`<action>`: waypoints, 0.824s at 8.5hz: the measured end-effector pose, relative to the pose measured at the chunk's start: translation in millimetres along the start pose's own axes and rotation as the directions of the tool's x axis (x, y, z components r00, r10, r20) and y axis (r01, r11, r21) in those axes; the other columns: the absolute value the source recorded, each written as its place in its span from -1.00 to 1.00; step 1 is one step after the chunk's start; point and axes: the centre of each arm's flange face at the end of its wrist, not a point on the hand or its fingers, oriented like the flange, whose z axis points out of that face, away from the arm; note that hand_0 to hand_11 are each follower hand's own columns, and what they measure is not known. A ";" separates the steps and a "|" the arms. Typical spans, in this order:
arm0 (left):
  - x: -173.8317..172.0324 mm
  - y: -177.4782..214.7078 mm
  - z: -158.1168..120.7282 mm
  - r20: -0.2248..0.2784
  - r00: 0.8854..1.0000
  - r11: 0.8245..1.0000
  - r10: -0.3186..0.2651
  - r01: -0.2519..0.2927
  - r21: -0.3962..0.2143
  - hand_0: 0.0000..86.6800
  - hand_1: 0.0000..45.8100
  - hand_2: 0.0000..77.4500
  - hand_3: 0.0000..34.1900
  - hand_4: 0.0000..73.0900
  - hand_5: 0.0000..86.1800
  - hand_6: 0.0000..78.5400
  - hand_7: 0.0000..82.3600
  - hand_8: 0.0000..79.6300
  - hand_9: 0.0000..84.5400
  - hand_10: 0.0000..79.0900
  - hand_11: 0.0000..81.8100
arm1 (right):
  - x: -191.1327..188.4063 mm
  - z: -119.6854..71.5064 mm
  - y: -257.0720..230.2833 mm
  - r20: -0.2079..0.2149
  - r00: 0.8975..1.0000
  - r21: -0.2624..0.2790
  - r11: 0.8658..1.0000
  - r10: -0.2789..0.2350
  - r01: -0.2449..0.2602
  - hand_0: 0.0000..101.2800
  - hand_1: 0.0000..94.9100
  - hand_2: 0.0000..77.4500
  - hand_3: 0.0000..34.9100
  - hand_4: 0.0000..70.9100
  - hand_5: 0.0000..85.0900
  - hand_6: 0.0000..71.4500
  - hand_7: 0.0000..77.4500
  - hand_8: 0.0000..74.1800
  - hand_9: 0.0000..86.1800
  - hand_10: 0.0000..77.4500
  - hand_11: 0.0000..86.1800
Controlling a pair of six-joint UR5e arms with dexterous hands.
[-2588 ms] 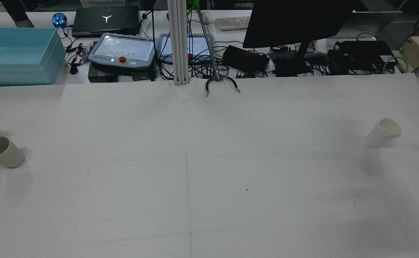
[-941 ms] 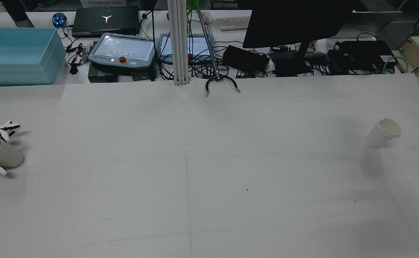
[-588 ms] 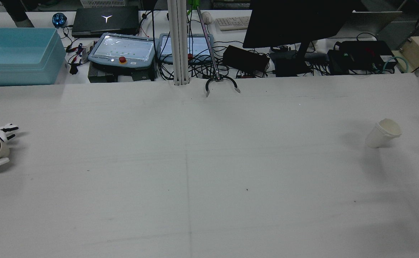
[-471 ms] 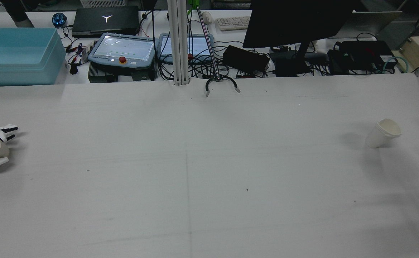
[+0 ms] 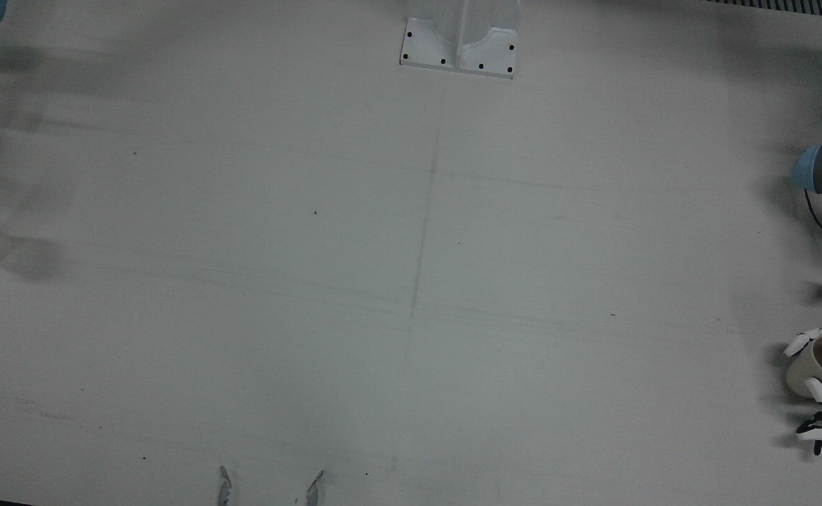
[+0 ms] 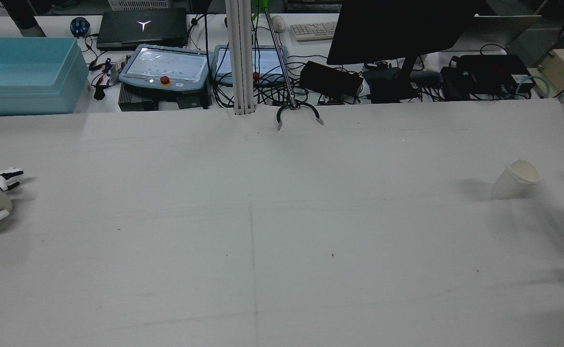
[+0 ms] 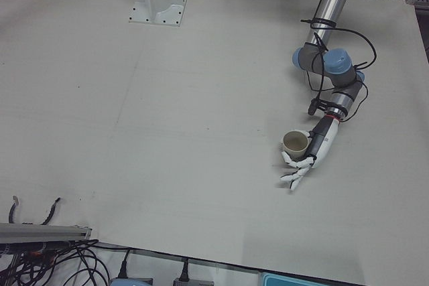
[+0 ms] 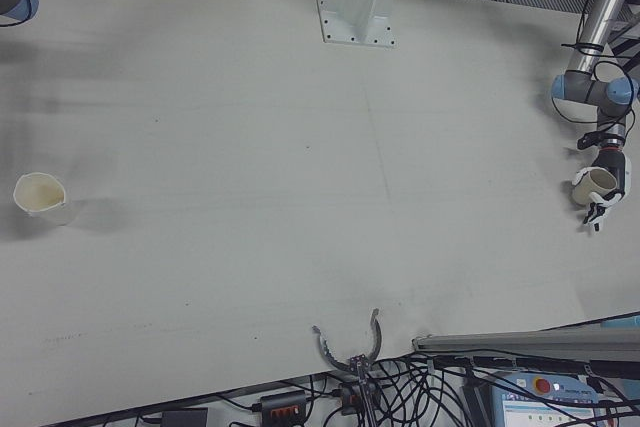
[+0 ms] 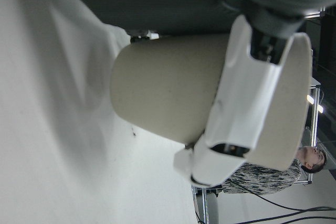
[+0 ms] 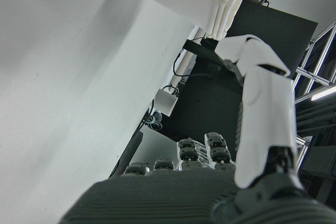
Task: Pour water
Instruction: 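Reach the right hand to the white paper cup and grasp it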
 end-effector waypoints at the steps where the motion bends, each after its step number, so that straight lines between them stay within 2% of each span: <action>1: -0.2 1.1 0.6 0.000 1.000 1.000 -0.003 0.003 -0.001 0.86 0.10 -0.01 -1.00 0.21 0.08 -0.54 -0.50 -0.79 -0.88 -0.79 -0.63 | 13.0 16.5 10.6 -0.024 1.000 -0.032 0.999 -0.014 0.013 0.19 -0.33 -0.24 -1.00 -0.92 -0.77 -0.68 -0.85 -0.96 -0.97 -1.00 -0.99; 2: -0.1 1.5 0.3 0.000 1.000 1.000 -0.005 0.005 -0.002 0.86 0.10 -0.01 -1.00 0.21 0.08 -0.54 -0.50 -0.79 -0.88 -0.79 -0.63 | 27.0 34.3 24.1 -0.048 0.999 -0.066 0.998 -0.019 0.016 0.16 -0.33 -0.24 -1.00 -0.94 -0.77 -0.68 -0.93 -0.94 -0.97 -1.00 -0.99; 3: 0.3 0.7 -1.1 0.000 1.000 1.000 -0.008 0.008 -0.001 0.86 0.10 -0.01 -1.00 0.21 0.08 -0.54 -0.50 -0.81 -0.87 -0.79 -0.64 | 39.5 47.2 35.7 -0.065 0.998 -0.090 0.996 -0.020 0.014 0.16 -0.36 -0.24 -1.00 -0.94 -0.77 -0.68 -0.90 -0.94 -0.99 -1.00 -0.99; 4: 0.7 -0.3 -2.8 0.000 1.000 1.000 -0.010 0.010 0.001 0.86 0.10 -0.01 -1.00 0.21 0.08 -0.56 -0.51 -0.81 -0.87 -0.79 -0.64 | 50.0 54.3 43.6 -0.076 0.997 -0.103 0.995 -0.019 0.011 0.14 -0.34 -0.37 -1.00 -0.94 -0.80 -0.68 -0.90 -0.99 -0.99 -1.00 -0.99; 6: 1.0 -1.0 -4.2 0.000 1.000 1.000 -0.011 0.011 0.000 0.86 0.07 0.00 -1.00 0.21 0.08 -0.54 -0.51 -0.81 -0.87 -0.79 -0.63 | 65.4 63.2 54.8 -0.082 0.997 -0.114 0.993 -0.014 0.005 0.13 -0.41 -0.37 -1.00 -1.00 -0.82 -0.73 -0.96 -0.97 -0.99 -1.00 -0.99; 7: 0.8 -0.8 -4.2 0.000 1.000 1.000 -0.012 0.012 -0.001 0.86 0.07 0.00 -1.00 0.21 0.08 -0.53 -0.51 -0.79 -0.87 -0.79 -0.63 | 71.2 67.8 60.3 -0.078 0.997 -0.118 0.993 -0.010 0.001 0.13 -0.41 -0.38 -1.00 -0.97 -0.82 -0.73 -0.96 -0.97 -0.99 -1.00 -0.99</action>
